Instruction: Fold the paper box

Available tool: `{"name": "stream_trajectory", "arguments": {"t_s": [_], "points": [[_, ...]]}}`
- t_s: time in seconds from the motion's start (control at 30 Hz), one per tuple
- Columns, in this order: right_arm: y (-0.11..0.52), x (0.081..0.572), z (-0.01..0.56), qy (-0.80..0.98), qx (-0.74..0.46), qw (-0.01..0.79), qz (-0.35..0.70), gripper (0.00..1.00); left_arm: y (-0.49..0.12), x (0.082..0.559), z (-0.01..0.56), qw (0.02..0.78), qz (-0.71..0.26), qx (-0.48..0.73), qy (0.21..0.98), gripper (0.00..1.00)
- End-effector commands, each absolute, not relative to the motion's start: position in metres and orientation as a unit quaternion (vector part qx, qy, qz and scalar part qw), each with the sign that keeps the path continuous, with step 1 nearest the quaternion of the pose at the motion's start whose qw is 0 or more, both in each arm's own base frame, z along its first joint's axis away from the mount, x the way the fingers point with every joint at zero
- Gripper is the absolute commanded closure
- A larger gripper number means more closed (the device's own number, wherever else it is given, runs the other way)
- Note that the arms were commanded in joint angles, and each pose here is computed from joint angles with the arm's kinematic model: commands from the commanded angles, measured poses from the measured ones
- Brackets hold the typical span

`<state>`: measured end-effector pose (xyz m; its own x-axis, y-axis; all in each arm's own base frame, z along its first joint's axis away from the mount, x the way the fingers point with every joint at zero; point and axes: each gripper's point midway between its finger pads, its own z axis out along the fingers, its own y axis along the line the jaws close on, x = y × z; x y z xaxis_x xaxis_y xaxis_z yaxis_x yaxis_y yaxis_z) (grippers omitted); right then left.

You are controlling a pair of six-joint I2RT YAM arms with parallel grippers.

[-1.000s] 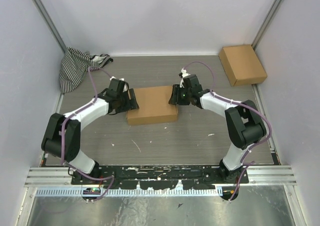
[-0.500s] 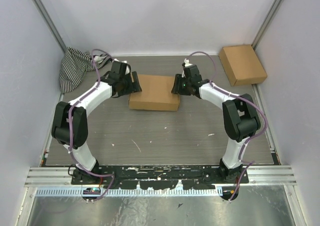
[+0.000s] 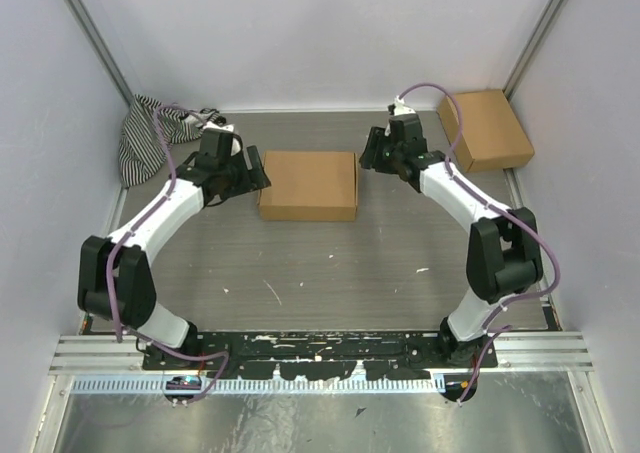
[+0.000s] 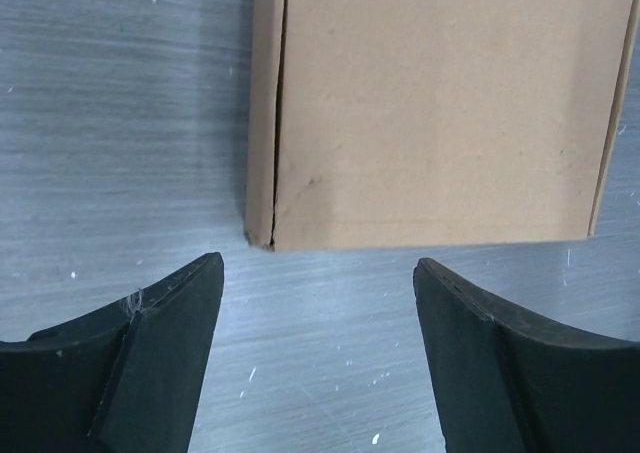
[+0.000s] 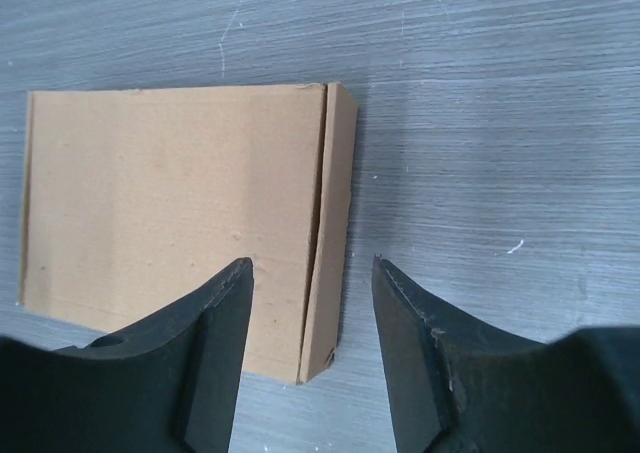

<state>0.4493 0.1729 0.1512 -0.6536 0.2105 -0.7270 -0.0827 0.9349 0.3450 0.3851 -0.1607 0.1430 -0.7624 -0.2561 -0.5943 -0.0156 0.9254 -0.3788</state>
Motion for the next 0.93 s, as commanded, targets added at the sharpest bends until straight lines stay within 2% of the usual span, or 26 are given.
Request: {"name": "stream_trajectory", "arguments": {"t_s": [0.0, 0.2, 0.23, 0.27, 0.3, 0.33, 0.43, 0.77, 0.9], "points": [[0.166, 0.437, 0.198, 0.865, 0.029, 0.466, 0.186, 0.44, -0.157, 0.375, 0.162, 0.370, -0.198, -0.081, 0.904, 0.18], [0.152, 0.384, 0.248, 0.817, 0.009, 0.537, 0.213, 0.41, -0.147, 0.336, 0.194, 0.407, -0.224, -0.076, 0.882, 0.14], [0.150, 0.375, 0.251, 0.810, 0.007, 0.544, 0.217, 0.30, -0.145, 0.329, 0.202, 0.420, -0.230, -0.077, 0.874, 0.05], [0.146, 0.368, 0.253, 0.809, 0.011, 0.547, 0.215, 0.16, -0.142, 0.324, 0.202, 0.424, -0.229, -0.080, 0.873, 0.01], [0.142, 0.363, 0.254, 0.810, 0.015, 0.547, 0.212, 0.06, -0.140, 0.319, 0.202, 0.426, -0.228, -0.083, 0.871, 0.02], [0.141, 0.359, 0.253, 0.813, 0.015, 0.543, 0.210, 0.04, -0.137, 0.314, 0.202, 0.425, -0.225, -0.082, 0.873, 0.02], [0.144, 0.349, 0.250, 0.816, 0.005, 0.534, 0.220, 0.00, -0.132, 0.302, 0.202, 0.421, -0.218, -0.075, 0.877, 0.02], [0.143, 0.332, 0.240, 0.810, -0.013, 0.540, 0.230, 0.00, -0.117, 0.278, 0.191, 0.429, -0.201, -0.081, 0.877, 0.02], [0.132, 0.333, 0.232, 0.816, 0.016, 0.539, 0.208, 0.00, -0.118, 0.274, 0.182, 0.425, -0.205, -0.080, 0.878, 0.02]]}}
